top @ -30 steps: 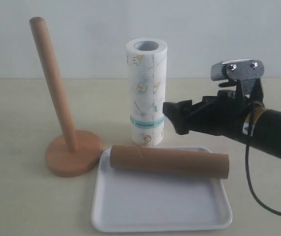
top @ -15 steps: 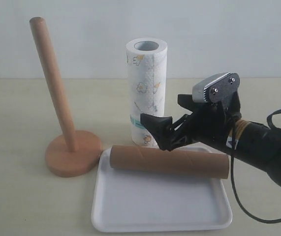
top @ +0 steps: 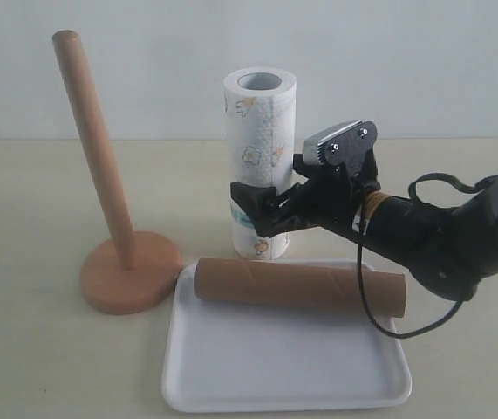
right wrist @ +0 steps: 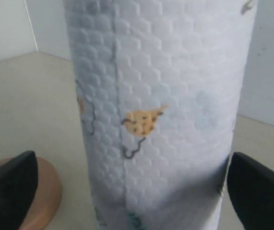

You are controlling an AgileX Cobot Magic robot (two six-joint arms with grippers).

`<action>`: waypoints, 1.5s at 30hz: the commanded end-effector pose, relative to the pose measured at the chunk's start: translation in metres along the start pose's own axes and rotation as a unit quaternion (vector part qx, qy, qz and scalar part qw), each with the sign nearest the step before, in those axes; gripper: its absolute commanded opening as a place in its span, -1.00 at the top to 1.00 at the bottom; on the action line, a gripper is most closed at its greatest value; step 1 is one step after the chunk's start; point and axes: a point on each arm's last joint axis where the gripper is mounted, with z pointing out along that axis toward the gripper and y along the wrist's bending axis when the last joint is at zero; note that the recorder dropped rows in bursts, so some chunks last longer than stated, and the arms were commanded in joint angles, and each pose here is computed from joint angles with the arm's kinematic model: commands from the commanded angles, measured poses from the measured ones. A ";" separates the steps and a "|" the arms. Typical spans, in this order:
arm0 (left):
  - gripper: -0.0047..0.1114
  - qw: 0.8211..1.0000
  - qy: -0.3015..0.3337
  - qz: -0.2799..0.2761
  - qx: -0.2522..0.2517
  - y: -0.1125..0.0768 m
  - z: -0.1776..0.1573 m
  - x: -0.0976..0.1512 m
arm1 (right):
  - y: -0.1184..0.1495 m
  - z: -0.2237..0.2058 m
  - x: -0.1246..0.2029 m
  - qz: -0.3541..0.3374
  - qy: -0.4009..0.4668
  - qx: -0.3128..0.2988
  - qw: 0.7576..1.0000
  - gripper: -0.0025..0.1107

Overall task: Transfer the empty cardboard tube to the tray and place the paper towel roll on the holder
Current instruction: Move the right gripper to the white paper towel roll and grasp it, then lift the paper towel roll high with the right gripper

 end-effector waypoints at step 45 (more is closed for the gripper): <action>0.85 1.000 0.001 0.004 -0.002 0.000 0.000 0.001 | 0.021 -0.026 -0.149 -0.067 -0.117 -0.032 0.990 0.96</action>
